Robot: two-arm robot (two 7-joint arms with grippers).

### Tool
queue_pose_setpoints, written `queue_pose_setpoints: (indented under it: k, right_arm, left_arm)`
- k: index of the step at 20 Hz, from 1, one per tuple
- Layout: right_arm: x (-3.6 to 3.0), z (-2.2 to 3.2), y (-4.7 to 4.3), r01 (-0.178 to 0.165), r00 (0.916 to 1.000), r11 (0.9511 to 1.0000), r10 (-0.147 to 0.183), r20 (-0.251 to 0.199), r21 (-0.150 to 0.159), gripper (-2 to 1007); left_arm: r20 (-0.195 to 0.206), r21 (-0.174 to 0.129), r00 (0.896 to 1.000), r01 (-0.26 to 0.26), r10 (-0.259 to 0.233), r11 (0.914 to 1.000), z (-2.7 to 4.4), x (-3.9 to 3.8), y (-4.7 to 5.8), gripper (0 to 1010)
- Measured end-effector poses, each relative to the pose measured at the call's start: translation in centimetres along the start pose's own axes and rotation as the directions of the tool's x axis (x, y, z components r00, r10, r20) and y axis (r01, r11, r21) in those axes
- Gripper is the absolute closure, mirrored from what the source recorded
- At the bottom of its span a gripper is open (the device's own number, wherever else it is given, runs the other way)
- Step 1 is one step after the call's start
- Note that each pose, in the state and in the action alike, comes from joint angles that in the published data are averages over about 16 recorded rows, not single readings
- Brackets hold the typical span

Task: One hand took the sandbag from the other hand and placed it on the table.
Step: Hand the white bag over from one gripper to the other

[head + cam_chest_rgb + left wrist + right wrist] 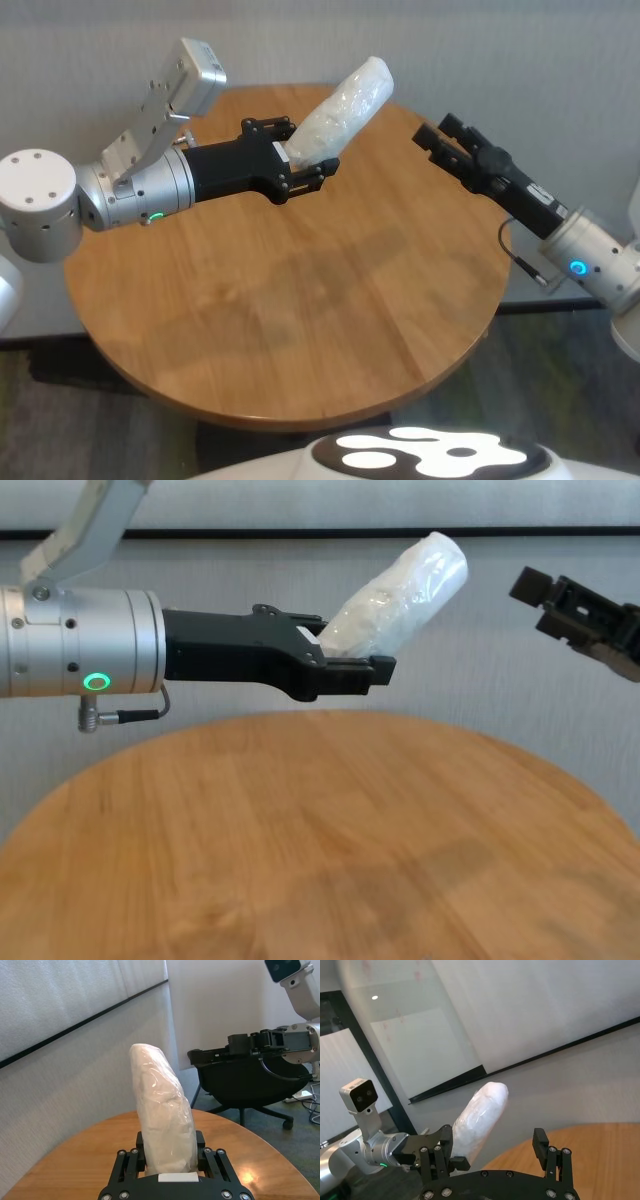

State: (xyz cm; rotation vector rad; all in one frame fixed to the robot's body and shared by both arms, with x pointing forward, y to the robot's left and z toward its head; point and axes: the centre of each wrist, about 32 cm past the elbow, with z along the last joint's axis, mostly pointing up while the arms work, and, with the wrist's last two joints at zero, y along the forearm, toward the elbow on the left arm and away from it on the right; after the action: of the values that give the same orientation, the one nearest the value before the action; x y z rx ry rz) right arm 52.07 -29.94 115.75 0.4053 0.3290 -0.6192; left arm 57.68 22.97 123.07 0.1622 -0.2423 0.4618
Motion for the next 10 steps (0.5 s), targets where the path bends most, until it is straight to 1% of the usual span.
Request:
queue_pose_setpoints:
  k: [3, 7, 10]
  right_arm:
    - [0.12, 0.03, 0.61, -0.005, 0.9998, 1.0000, 0.005, -0.019, -0.006, 3]
    - [0.21, 0.18, 1.53, -0.013, 0.9978, 0.9997, 0.011, -0.065, -0.023, 3]
    - [0.22, 0.24, 2.24, -0.020, 0.9948, 0.9992, 0.017, -0.100, -0.035, 3]
  left_arm:
    - [0.000, 0.000, 1.000, 0.000, 0.000, 1.0000, 0.00, 0.00, 0.0, 431]
    - [0.000, 0.000, 1.000, 0.000, 0.000, 1.0000, 0.00, 0.00, 0.0, 431]
    - [0.000, 0.000, 1.000, 0.000, 0.000, 1.0000, 0.00, 0.00, 0.0, 431]
